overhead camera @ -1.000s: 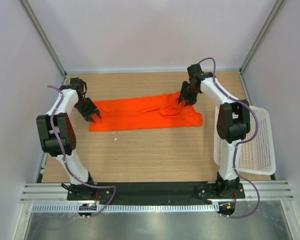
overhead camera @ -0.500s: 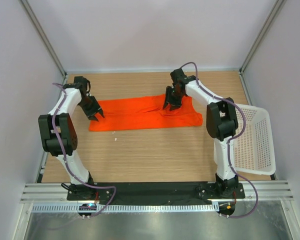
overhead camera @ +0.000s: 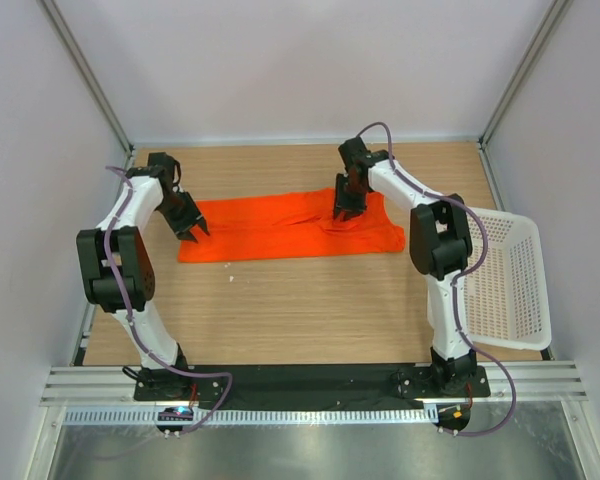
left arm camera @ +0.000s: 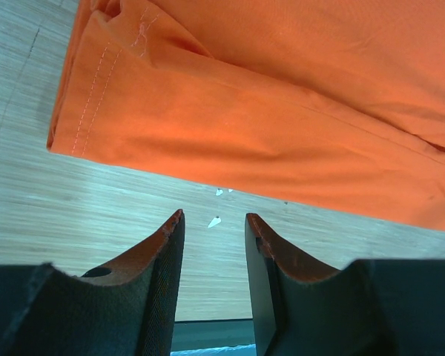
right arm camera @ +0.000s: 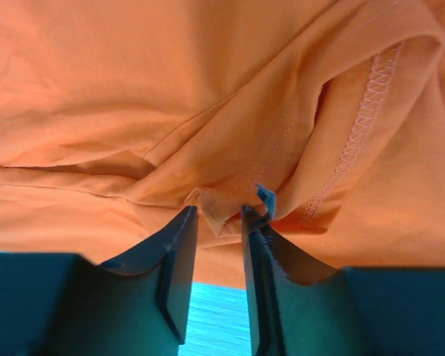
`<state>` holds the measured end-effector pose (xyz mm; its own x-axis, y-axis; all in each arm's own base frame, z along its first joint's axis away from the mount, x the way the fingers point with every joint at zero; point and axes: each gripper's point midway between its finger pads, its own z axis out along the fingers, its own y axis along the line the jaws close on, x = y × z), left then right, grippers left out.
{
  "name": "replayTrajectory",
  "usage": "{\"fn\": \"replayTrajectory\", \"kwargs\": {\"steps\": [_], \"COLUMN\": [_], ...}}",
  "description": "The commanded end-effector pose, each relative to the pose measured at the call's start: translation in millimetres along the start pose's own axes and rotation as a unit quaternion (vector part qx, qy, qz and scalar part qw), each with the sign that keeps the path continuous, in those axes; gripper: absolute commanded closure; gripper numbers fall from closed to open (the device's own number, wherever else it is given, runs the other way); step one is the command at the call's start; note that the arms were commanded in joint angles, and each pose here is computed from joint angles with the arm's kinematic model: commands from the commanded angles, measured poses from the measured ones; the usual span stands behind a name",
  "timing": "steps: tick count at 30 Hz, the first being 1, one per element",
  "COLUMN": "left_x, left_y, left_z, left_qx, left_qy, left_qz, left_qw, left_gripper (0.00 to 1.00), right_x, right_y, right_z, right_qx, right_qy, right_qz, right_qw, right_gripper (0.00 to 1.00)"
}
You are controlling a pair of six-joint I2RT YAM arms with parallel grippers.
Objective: Fold and stack the t-shirts
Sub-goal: Fold the tshirt
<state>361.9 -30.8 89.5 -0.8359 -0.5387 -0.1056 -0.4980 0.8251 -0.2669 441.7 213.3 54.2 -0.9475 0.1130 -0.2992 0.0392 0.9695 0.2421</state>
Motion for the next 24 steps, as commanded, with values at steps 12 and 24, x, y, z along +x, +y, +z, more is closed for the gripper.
{"fn": "replayTrajectory", "kwargs": {"steps": [12, 24], "left_x": [3, 19], "left_y": [-12, -12], "left_z": [-21, -17], "left_qx": [0.026, 0.023], "left_qy": [-0.022, -0.008], "left_qz": [0.018, 0.029], "left_qw": [0.999, 0.999], "left_gripper": [0.6, 0.6], "right_x": [-43, -70], "right_y": [44, 82], "right_z": [-16, 6], "right_qx": [-0.036, -0.096], "right_qy": [-0.081, -0.106], "right_qz": [-0.045, -0.094], "right_qw": [0.995, 0.985], "right_gripper": [0.99, 0.82]}}
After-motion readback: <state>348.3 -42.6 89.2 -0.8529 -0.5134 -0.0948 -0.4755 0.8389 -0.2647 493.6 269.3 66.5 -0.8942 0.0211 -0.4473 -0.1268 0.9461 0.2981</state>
